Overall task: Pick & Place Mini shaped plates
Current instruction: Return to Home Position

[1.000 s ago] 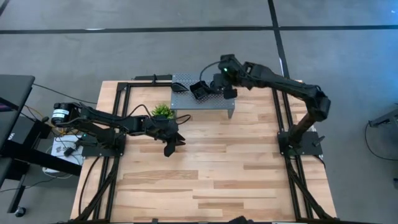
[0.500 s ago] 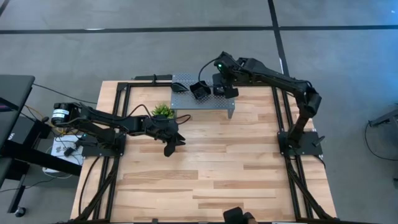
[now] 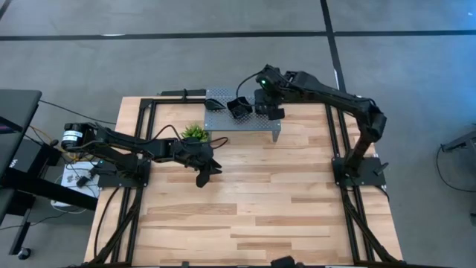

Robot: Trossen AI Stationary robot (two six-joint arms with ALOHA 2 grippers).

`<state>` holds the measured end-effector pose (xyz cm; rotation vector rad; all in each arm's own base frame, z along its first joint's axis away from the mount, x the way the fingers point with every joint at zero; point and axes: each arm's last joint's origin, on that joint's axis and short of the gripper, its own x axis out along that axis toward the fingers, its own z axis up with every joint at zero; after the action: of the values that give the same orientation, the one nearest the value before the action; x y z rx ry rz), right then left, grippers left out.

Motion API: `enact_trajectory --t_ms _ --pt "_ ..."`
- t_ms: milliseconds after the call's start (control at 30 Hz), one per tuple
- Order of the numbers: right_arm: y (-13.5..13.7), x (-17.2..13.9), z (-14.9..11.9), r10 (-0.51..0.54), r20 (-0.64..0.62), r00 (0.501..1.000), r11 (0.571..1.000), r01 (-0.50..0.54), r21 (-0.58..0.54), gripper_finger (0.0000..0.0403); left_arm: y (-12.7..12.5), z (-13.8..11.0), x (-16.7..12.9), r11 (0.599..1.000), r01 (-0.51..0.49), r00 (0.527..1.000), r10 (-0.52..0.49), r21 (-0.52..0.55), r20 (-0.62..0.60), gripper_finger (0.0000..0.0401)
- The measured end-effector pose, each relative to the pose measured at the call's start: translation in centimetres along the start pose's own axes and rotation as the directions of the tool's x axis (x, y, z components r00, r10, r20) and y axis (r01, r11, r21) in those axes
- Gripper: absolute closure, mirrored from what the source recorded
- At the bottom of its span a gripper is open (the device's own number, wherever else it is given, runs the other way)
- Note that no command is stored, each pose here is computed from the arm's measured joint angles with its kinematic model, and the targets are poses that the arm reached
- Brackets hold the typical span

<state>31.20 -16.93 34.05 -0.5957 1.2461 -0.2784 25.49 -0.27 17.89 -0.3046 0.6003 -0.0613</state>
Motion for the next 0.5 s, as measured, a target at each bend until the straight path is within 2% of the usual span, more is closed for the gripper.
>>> enact_trajectory --t_ms 100,233,367,433,500 --pt "1.1 -1.4 0.5 0.018 0.017 1.000 0.998 -0.019 0.058 0.0330 0.0 0.0 0.0 1.000 0.001 1.000 -0.001 0.000 0.002 0.0293" --pt "3.1 -4.8 1.3 0.028 0.083 0.996 0.980 -0.044 0.196 0.0340 -0.1 0.3 0.0 1.000 0.004 1.000 -0.005 0.027 0.026 0.0293" --pt "5.3 -8.4 0.7 0.116 0.162 0.980 0.972 -0.146 0.185 0.0342 -0.1 1.0 -0.3 0.996 -0.054 0.993 0.047 0.065 0.105 0.0293" --pt "6.2 -9.9 -0.5 0.195 0.256 0.947 0.940 -0.255 0.228 0.0342 -0.3 1.6 -1.1 0.996 -0.059 0.987 0.048 0.068 0.151 0.0293" --pt "7.2 -10.5 -2.1 0.273 0.391 0.879 0.903 -0.374 0.210 0.0343 -0.9 2.2 -2.4 0.996 -0.045 0.980 0.029 0.076 0.198 0.0293"
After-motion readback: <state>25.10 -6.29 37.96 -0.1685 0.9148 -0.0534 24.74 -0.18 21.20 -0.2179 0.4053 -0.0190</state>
